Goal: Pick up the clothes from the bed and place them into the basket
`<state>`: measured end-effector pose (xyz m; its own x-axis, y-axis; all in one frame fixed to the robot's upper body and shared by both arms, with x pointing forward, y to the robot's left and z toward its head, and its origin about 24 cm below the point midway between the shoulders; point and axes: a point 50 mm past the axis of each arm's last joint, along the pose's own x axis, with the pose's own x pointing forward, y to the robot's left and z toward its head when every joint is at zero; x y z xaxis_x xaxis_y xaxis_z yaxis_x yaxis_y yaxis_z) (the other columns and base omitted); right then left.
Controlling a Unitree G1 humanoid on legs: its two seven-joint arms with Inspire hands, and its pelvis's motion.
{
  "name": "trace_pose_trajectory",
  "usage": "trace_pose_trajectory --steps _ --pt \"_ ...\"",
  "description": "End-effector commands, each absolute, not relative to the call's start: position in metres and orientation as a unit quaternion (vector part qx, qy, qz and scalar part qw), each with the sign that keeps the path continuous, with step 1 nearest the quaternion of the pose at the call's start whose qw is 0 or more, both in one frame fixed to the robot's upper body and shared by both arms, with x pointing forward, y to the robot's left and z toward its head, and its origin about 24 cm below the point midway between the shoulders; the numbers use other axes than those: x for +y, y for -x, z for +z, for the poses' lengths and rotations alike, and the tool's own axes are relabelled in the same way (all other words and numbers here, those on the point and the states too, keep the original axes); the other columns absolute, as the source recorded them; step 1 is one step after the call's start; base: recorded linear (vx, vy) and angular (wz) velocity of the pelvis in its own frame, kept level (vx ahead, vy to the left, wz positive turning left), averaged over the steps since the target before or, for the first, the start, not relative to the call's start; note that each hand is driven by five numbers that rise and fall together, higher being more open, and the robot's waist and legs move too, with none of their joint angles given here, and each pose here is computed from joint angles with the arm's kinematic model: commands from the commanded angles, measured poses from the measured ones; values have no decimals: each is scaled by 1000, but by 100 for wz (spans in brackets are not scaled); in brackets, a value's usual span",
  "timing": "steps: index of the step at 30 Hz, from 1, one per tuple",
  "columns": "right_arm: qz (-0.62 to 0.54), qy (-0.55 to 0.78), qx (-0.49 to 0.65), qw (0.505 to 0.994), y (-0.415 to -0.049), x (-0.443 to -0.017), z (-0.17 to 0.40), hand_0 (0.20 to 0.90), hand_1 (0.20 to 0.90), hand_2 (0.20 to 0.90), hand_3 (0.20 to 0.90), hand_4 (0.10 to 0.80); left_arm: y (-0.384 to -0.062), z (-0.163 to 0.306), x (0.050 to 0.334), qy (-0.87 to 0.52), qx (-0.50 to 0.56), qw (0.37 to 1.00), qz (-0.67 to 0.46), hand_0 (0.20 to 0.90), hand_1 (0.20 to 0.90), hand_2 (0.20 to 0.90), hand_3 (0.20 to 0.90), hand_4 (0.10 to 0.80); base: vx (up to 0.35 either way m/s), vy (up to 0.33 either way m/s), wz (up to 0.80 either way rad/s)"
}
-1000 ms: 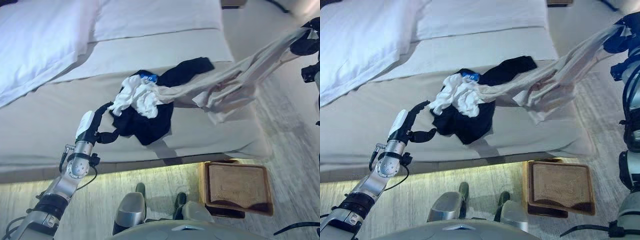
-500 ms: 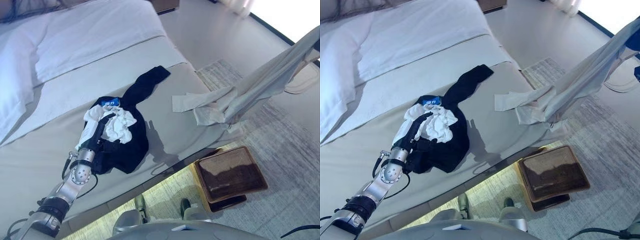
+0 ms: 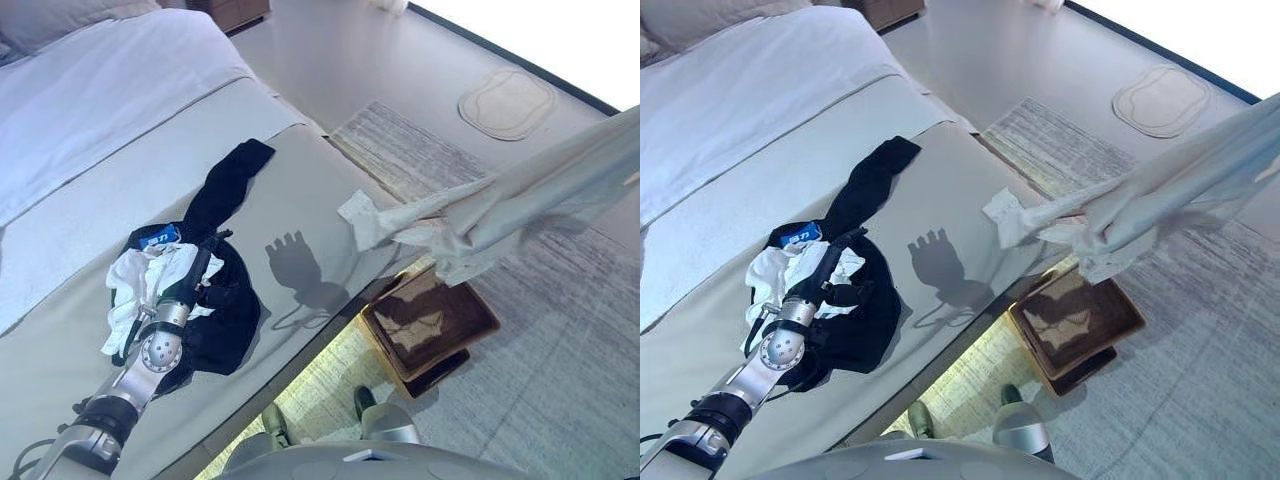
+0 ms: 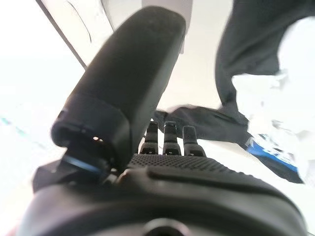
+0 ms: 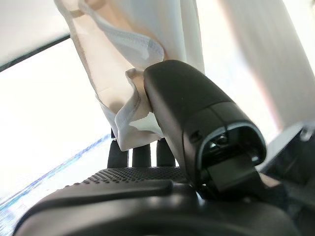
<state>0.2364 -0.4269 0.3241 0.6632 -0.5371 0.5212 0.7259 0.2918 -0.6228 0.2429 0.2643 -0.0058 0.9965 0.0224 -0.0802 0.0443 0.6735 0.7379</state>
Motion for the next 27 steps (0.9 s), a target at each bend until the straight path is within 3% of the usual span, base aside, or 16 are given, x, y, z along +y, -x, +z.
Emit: trace_pose_trajectory --steps 1,11,20,27 --pt "-422 508 -197 724 -202 -412 391 300 300 300 200 100 -253 15 270 -405 -17 914 6 900 900 900 900 800 -9 -18 -10" --pt "-317 531 -99 780 -226 -415 315 300 300 300 200 100 -258 15 270 -398 -14 917 5 900 900 900 900 800 13 -12 -12" --pt "-246 468 -29 849 -245 -405 222 300 300 300 200 100 -262 15 269 -388 -10 921 17 900 900 900 900 800 3 -1 -3" --pt "-226 425 2 876 -246 -400 176 300 300 300 200 100 -264 16 266 -385 -14 922 19 900 900 900 900 800 0 0 0"
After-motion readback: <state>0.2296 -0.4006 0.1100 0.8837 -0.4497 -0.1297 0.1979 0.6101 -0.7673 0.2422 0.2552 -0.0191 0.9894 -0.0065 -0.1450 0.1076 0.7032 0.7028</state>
